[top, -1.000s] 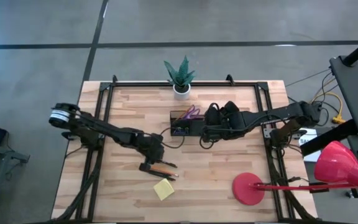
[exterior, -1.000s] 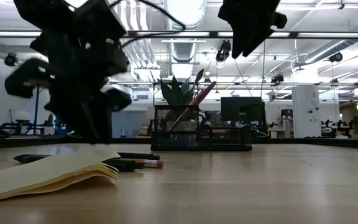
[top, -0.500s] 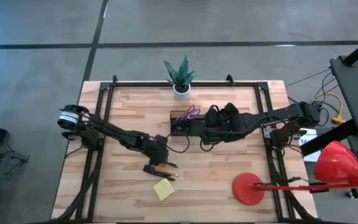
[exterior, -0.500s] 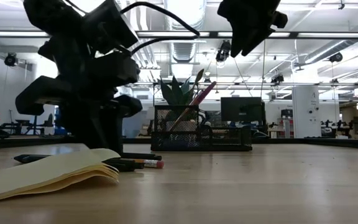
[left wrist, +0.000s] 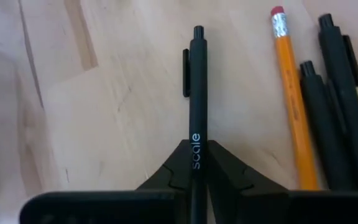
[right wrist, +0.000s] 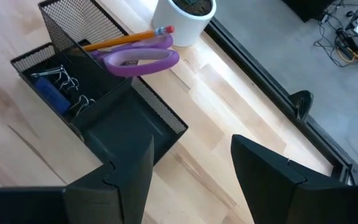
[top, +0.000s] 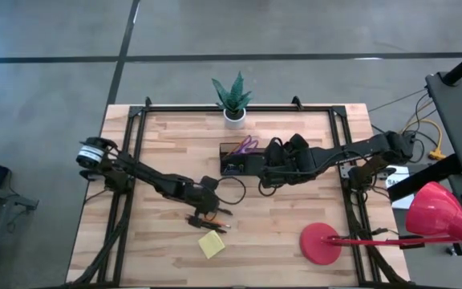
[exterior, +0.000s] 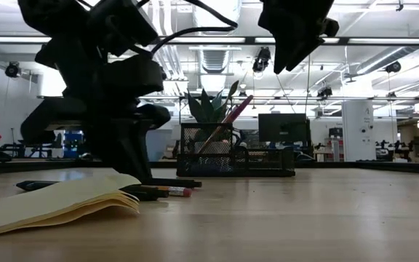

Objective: Pick and place office supplies into organizer
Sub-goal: Put the top black pen into the black organizer

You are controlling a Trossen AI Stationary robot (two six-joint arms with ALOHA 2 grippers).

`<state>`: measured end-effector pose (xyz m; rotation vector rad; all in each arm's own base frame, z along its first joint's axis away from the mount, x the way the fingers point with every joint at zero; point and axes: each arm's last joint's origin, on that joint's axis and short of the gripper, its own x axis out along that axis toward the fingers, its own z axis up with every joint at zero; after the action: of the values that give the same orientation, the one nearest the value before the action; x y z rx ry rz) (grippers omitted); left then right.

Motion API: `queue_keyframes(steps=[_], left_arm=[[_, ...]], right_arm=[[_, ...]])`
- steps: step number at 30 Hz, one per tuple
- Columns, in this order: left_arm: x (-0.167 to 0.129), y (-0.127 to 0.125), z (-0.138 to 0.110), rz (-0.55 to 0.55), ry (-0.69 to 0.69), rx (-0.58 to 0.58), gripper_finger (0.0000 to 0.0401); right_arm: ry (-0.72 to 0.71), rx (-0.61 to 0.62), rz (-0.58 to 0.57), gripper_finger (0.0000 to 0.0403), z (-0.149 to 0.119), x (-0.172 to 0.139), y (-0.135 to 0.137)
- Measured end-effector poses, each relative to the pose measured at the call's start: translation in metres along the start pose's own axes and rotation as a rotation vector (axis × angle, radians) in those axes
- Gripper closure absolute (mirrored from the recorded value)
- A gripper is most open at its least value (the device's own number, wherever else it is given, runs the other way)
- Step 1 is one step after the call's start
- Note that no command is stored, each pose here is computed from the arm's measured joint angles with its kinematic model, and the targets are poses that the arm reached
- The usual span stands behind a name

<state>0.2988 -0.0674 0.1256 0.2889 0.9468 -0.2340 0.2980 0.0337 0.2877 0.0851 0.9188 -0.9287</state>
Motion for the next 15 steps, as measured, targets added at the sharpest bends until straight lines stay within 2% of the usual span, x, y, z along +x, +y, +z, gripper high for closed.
queue_keyframes(steps=[3, 6, 9, 11, 15], left_arm=[[-0.016, 0.008, 0.011, 0.052, -0.042, -0.014, 0.039], [-0.044, 0.023, 0.033, 0.14, -0.184, -0.051, 0.0391], [-0.068, 0.041, 0.041, 0.215, -0.262, -0.094, 0.0392], [-0.082, 0.058, 0.043, 0.309, -0.318, -0.136, 0.0392], [-0.108, 0.104, 0.045, 0.496, -0.535, -0.258, 0.0393]], right_arm=[[0.0, 0.0, 0.0, 0.0197, 0.0, 0.0, 0.0], [-0.001, 0.0, 0.001, 0.0197, 0.0, 0.0, 0.0], [-0.005, 0.005, 0.004, 0.0197, 0.001, -0.002, -0.002], [-0.016, 0.019, -0.002, 0.0197, 0.002, -0.003, -0.003], [-0.078, 0.076, -0.04, 0.0197, 0.004, -0.008, -0.009]])
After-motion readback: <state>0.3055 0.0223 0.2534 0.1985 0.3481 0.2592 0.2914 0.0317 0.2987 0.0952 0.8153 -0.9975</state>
